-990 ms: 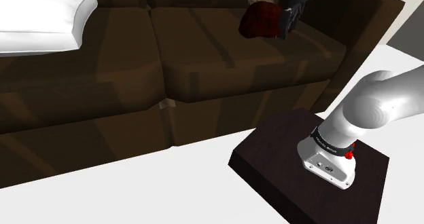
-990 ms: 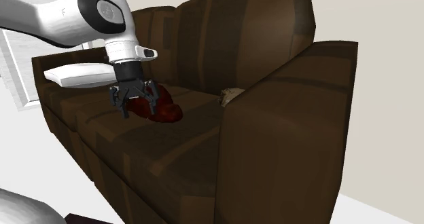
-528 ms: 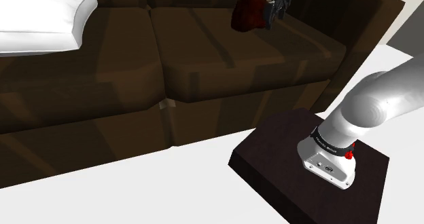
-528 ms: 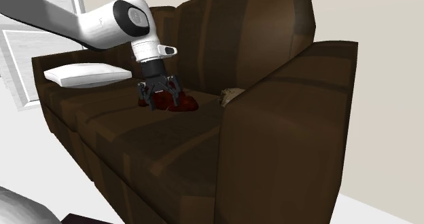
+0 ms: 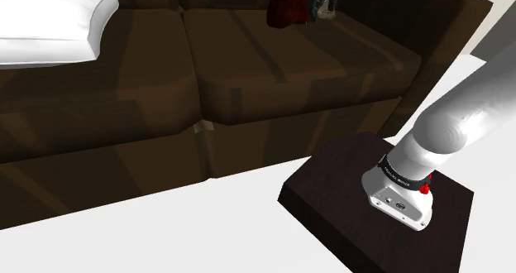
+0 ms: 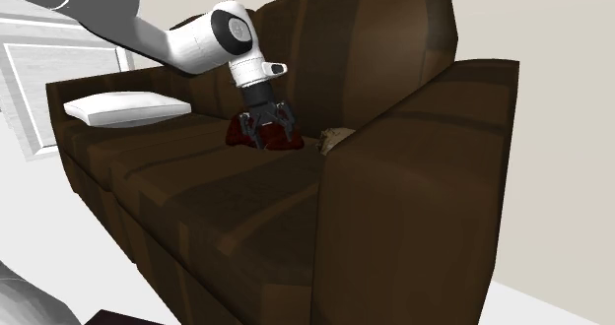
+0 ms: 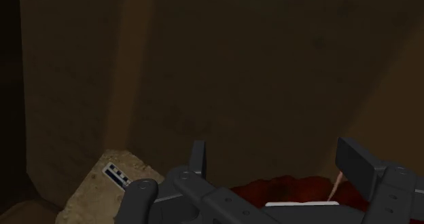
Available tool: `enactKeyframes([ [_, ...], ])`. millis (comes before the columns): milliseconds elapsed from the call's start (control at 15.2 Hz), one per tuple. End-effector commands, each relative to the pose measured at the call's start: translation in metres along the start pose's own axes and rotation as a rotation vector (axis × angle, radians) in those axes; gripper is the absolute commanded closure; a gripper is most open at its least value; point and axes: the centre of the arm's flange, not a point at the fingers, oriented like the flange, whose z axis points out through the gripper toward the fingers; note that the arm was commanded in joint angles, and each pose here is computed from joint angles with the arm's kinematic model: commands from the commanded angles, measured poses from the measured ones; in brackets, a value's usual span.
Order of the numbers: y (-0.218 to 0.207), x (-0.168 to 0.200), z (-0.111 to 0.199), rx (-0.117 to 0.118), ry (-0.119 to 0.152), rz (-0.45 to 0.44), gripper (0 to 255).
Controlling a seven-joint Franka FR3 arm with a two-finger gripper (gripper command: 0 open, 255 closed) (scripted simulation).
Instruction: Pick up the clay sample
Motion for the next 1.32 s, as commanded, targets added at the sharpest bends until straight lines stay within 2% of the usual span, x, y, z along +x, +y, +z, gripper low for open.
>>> enactKeyframes([
  [0,0.011,0.02,0.001,-0.016,0.014,0.031,0],
  [660,0.08,0.114,-0.002,-0.095,0.084,0.179,0],
  [1254,0.069,0.114,0.036,-0.096,0.085,0.182,0],
])
